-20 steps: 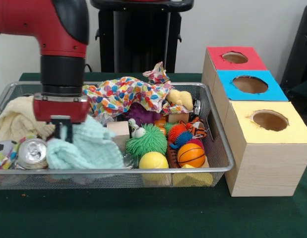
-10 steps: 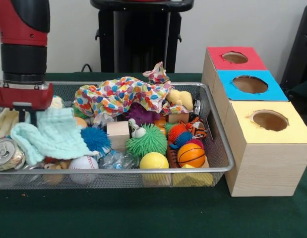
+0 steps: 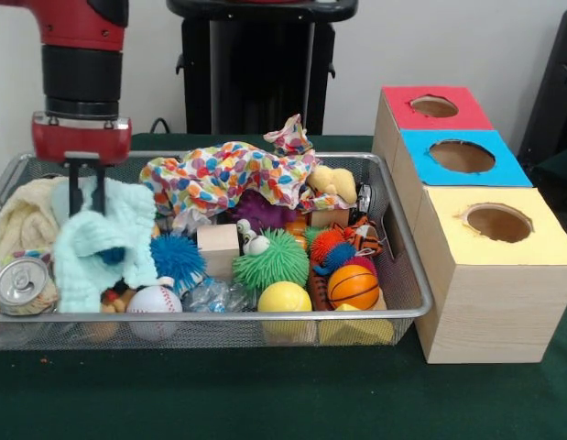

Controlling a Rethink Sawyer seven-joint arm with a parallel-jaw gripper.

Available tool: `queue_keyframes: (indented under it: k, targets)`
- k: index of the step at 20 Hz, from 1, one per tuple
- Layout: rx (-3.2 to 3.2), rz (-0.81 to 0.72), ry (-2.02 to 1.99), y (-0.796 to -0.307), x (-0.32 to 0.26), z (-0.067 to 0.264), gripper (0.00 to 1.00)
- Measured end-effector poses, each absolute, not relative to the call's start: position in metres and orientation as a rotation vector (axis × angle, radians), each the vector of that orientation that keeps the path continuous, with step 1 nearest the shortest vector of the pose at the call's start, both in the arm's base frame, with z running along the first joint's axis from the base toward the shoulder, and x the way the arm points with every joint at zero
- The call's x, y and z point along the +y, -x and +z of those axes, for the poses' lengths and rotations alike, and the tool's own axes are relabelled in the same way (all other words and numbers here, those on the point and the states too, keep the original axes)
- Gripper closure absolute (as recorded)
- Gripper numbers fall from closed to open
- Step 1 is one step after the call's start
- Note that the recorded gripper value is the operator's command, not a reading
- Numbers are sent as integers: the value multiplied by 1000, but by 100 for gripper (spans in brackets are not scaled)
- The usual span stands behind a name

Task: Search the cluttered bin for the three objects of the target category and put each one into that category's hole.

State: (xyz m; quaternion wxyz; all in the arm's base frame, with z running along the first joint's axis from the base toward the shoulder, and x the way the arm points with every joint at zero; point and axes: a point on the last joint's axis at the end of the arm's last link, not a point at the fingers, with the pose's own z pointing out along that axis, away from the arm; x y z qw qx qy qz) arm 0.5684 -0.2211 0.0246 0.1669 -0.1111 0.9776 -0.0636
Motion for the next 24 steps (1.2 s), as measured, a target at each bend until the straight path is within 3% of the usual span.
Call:
queue_keyframes:
  k: [13,24]
  targets:
    - [2792,-223,514,-549,-171,33,0]
    - [2764,-289,527,-550,-164,79,0]
